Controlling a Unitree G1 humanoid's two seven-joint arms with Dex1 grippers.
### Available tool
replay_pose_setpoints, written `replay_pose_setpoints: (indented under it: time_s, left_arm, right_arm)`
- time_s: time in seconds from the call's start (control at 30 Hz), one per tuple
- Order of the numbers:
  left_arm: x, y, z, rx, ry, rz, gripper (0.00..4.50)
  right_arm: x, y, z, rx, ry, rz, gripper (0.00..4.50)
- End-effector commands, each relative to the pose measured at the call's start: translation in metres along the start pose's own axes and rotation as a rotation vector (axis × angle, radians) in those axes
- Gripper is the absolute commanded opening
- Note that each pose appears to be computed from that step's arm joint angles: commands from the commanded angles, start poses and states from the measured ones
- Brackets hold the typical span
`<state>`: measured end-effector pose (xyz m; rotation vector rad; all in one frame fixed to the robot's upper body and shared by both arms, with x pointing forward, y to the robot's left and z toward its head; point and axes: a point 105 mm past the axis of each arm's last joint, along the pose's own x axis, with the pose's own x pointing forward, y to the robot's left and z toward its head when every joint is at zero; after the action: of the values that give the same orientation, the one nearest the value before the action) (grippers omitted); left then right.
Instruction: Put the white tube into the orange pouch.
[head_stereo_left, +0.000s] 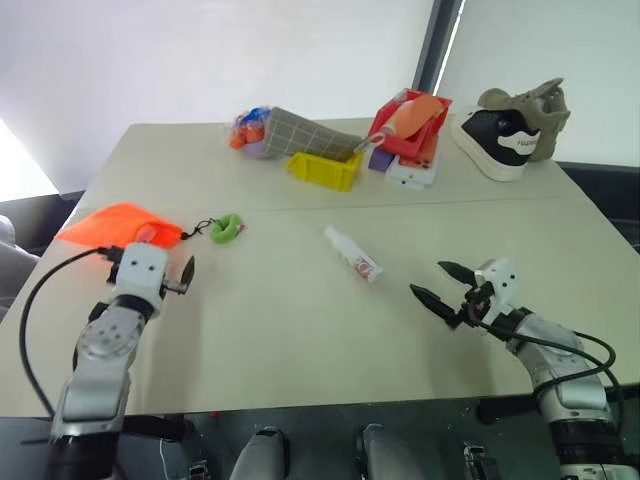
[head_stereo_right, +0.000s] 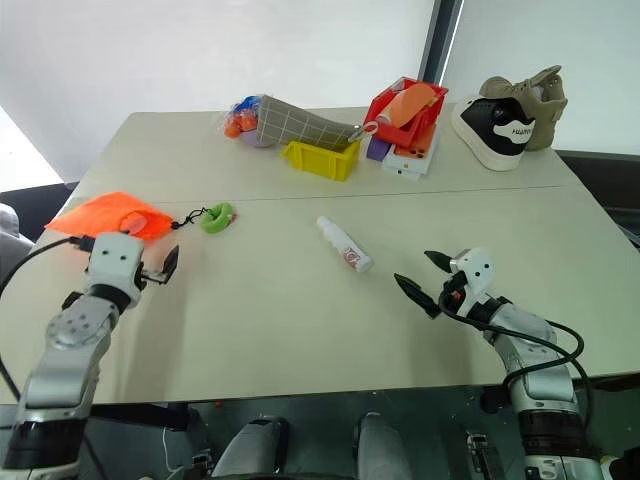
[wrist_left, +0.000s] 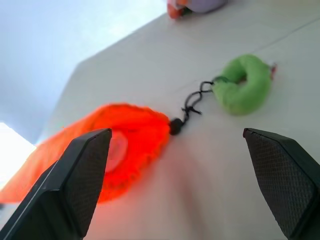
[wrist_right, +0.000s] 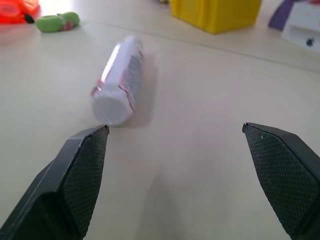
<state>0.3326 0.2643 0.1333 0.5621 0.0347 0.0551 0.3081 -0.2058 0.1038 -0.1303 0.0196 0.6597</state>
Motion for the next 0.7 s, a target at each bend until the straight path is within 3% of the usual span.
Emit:
replay_pose_setpoints:
  time_s: [0.03,0.3,0.7]
  left_arm:
    - [0.013,0.009,0.004,0.143,0.03,0.081,4.5]
    - [0.024,0.027,0.006,0.213,0.072,0.193,4.5]
    - [0.038,0.058,-0.02,0.264,0.184,0.245,4.5]
  right_arm:
    - [0.006,0.008,0.02,-0.049,-0.053,0.026,4.44]
    - [0.014,0.026,0.033,-0.062,-0.086,0.077,4.44]
    - [0.039,0.098,0.04,-0.046,-0.112,0.329,4.44]
